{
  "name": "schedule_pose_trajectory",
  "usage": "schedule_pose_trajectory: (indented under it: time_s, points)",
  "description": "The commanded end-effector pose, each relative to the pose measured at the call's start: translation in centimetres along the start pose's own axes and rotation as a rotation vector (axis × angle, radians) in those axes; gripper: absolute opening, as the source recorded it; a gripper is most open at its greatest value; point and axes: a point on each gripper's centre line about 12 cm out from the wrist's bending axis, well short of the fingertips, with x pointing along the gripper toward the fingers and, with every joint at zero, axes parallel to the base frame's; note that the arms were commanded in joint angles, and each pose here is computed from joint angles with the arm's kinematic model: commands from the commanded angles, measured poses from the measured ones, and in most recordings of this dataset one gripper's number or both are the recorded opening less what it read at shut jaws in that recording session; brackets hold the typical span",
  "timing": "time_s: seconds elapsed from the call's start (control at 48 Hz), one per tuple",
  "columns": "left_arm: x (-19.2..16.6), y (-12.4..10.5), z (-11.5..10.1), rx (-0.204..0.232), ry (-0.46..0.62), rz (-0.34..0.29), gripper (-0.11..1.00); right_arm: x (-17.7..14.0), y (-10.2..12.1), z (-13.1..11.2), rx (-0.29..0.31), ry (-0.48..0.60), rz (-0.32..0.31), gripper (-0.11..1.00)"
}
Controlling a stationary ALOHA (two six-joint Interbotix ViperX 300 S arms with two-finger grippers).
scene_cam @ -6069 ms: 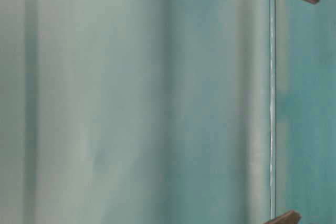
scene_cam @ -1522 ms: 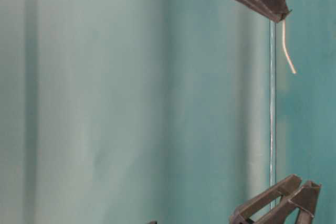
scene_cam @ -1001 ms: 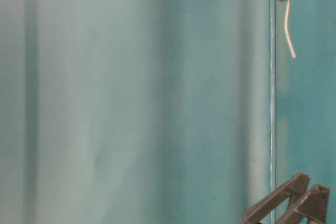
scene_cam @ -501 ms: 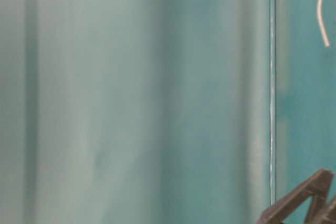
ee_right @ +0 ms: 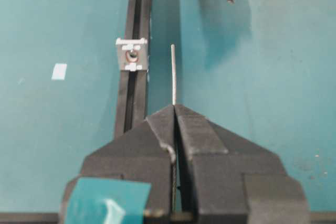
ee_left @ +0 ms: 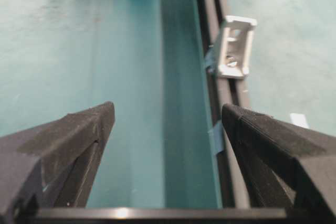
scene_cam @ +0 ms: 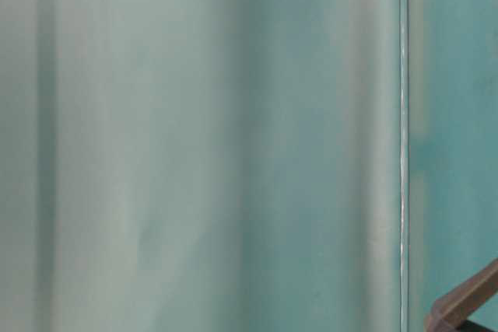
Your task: Insert the wire into the hole on the right side and pull it with the left arm.
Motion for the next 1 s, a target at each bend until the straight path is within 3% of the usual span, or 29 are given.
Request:
schedule_pose_trajectory:
  time_s: [0.0, 0.355, 0.98]
  points:
    - [0.7, -0.8, 0.9, 0.001, -0.039, -0.022, 0.64, 0.5, 0.9, 0.3, 0.005, -0.024, 0.007, 0.02]
    - [2.9, -1.2, 0.0, 0.005, -0.041, -0.034, 0.64, 0.7, 2.6, -1.2, -0.034, -0.051, 0.024, 0.02]
    - [3.5, -2.2, -0.1, 0.011, -0.073, -0.068, 0.64, 1.6, 2.9, -2.7, -0.081, -0.066, -0.049, 0.02]
